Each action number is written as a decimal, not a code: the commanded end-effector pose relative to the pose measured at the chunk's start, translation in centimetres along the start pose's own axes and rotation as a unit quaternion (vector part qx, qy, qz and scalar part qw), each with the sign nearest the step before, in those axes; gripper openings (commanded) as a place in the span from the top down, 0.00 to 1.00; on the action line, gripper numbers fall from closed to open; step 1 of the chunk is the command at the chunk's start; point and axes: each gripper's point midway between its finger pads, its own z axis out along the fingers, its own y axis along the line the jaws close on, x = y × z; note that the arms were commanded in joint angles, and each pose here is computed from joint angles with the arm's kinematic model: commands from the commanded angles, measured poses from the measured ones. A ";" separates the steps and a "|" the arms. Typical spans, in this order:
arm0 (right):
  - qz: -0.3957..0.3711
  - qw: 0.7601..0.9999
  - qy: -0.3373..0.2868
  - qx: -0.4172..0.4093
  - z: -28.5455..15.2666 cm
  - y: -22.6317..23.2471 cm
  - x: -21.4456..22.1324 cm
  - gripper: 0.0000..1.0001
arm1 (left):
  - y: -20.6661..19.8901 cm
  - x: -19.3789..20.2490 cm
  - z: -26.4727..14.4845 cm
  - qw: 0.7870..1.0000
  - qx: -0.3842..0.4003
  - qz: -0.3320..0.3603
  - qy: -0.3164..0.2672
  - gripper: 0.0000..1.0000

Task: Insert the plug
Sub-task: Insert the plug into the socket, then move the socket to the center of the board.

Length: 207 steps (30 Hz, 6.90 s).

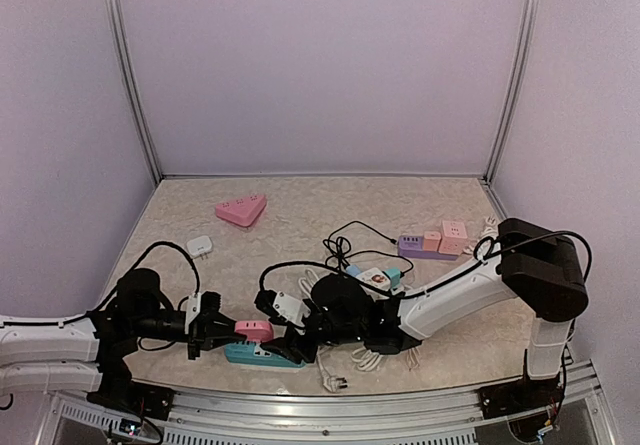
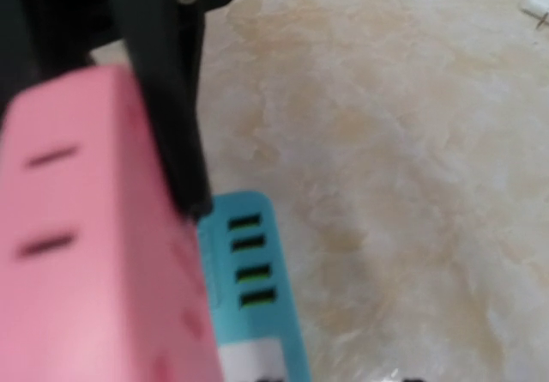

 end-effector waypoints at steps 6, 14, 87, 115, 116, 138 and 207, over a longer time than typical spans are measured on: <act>-0.002 0.998 -0.019 -0.055 -1.1 2.5 -1.7 0.43 | -1.0 1.4 0.0 0.999 0.027 -0.011 0.025 1.00; 0.006 0.998 -0.011 -0.065 -0.1 2.8 -1.4 0.59 | -1.5 1.1 0.6 0.999 0.031 0.028 0.000 1.00; -0.032 0.987 0.154 -0.030 0.3 2.9 8.9 1.00 | -1.5 5.7 3.3 0.992 0.064 0.007 0.107 1.00; -0.024 0.979 0.198 0.037 -0.6 0.8 9.6 1.00 | -0.7 3.8 0.7 0.993 0.037 0.058 0.091 0.01; -0.017 0.979 0.199 0.045 -0.8 0.6 9.8 1.00 | -0.3 3.1 0.3 0.994 0.029 0.064 0.084 0.01; -0.069 0.990 0.112 0.054 -2.0 -0.3 1.8 0.02 | 9.9 -7.2 -6.0 0.978 -0.199 0.036 0.053 0.01; 0.193 0.919 0.182 0.292 -5.2 -17.6 8.9 0.36 | 48.8 8.5 2.3 0.836 -0.327 -0.380 0.223 0.12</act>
